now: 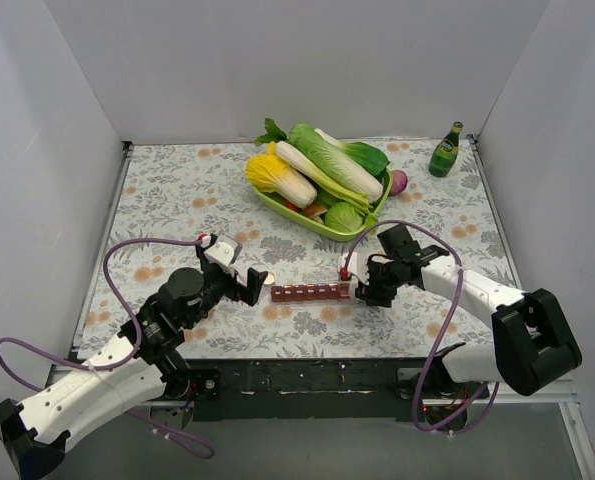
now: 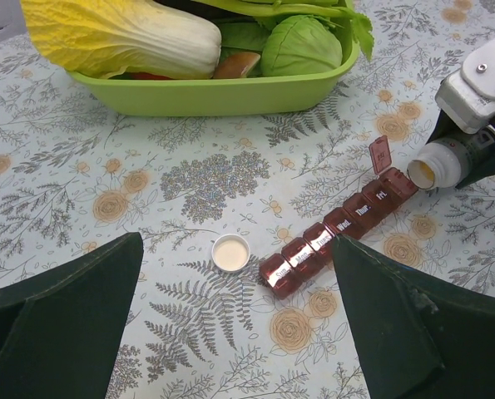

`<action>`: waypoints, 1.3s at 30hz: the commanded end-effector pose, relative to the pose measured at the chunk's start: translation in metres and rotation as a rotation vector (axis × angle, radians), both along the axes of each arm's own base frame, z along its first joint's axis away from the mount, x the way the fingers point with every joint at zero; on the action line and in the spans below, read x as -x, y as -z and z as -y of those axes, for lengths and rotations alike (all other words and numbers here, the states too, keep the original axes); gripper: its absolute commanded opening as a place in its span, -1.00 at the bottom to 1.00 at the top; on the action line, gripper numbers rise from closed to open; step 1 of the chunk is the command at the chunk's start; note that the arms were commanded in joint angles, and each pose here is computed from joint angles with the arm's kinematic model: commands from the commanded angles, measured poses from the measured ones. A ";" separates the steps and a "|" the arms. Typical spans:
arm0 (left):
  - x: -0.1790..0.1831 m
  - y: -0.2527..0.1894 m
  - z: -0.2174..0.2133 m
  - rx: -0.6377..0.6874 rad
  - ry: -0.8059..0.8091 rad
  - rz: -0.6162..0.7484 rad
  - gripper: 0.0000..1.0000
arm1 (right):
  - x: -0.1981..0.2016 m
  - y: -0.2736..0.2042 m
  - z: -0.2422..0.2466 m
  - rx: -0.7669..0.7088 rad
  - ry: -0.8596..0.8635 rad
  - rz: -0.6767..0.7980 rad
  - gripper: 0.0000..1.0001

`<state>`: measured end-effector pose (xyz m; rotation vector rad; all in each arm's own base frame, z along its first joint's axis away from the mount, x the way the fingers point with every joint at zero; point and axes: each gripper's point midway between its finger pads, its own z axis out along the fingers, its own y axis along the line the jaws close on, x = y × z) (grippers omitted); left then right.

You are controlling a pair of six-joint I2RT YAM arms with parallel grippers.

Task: Sort the pills into containers

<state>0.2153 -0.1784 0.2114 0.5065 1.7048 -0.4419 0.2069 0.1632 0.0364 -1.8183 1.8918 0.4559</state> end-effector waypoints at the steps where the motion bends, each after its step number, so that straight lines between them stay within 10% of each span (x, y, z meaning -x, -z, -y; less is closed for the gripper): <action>1: -0.001 -0.006 -0.002 0.009 -0.006 0.025 0.96 | -0.010 -0.015 -0.005 0.003 0.018 0.026 -0.97; 39: 0.001 -0.009 -0.002 0.019 0.007 0.038 0.96 | -0.011 -0.020 -0.005 0.120 0.056 0.005 -0.97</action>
